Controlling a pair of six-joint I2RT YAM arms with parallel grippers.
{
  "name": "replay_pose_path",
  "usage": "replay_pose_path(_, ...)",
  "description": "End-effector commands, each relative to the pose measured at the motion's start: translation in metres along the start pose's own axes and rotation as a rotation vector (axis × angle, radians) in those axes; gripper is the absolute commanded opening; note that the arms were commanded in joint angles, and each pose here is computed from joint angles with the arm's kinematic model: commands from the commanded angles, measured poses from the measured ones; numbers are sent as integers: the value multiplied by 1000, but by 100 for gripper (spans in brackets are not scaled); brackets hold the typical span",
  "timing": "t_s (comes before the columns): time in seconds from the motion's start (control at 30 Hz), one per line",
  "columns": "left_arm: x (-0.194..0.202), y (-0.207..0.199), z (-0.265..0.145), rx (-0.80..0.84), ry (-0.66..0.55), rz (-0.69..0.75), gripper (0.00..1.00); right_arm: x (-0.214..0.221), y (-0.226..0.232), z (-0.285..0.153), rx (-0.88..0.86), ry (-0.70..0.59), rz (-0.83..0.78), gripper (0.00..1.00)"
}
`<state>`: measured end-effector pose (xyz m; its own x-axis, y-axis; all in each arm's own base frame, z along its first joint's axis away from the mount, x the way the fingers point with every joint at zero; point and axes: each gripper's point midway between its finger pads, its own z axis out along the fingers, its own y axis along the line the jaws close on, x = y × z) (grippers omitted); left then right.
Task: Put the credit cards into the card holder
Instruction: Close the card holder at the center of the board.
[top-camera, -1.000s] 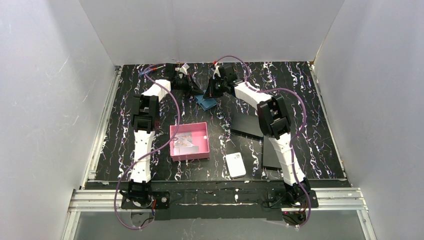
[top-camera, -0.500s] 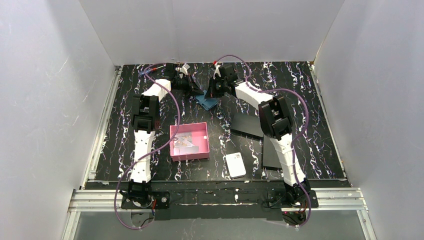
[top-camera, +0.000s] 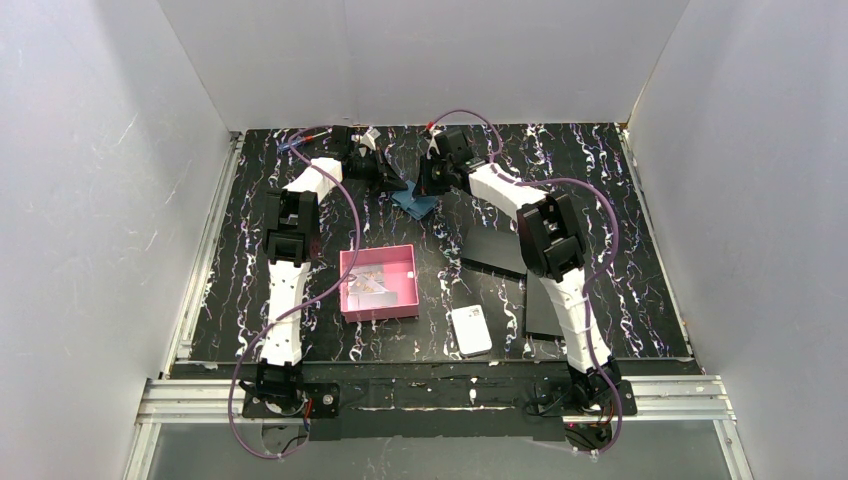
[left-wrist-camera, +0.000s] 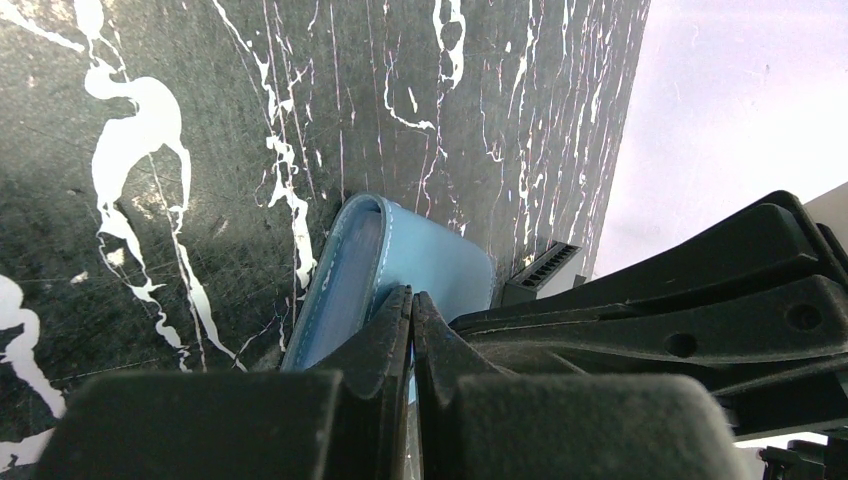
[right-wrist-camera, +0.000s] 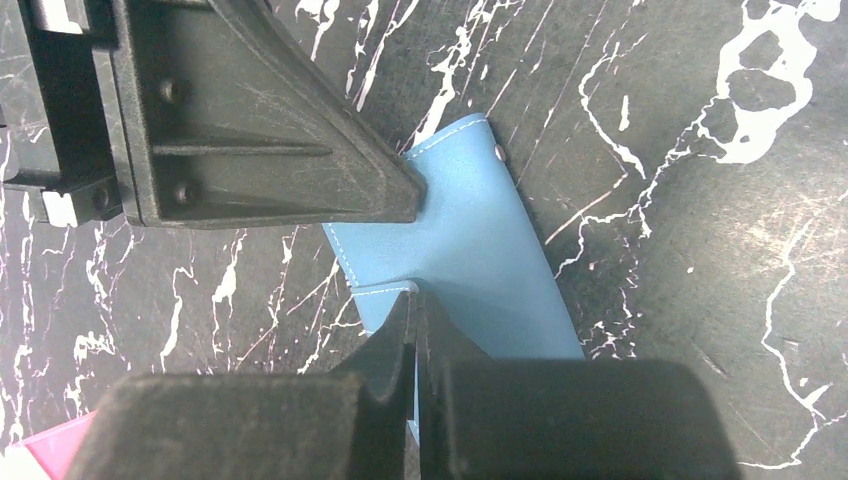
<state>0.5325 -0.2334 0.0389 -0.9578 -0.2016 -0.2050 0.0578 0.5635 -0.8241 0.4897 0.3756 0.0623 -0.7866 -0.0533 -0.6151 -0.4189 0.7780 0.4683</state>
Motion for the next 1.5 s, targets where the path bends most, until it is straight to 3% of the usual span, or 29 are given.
replay_pose_path(0.0,20,35,-2,-142,45,-55,0,-16,-28,-16,154,-27,-38,1)
replay_pose_path(0.67,21,32,-3,-133,49,-51,0,73,-76,18,382,224,-155,1)
replay_pose_path(1.0,22,31,-5,-137,46,-51,0,136,-73,7,545,319,-385,1)
replay_pose_path(1.47,26,31,-7,-141,48,-52,0,212,-84,7,622,274,-508,1)
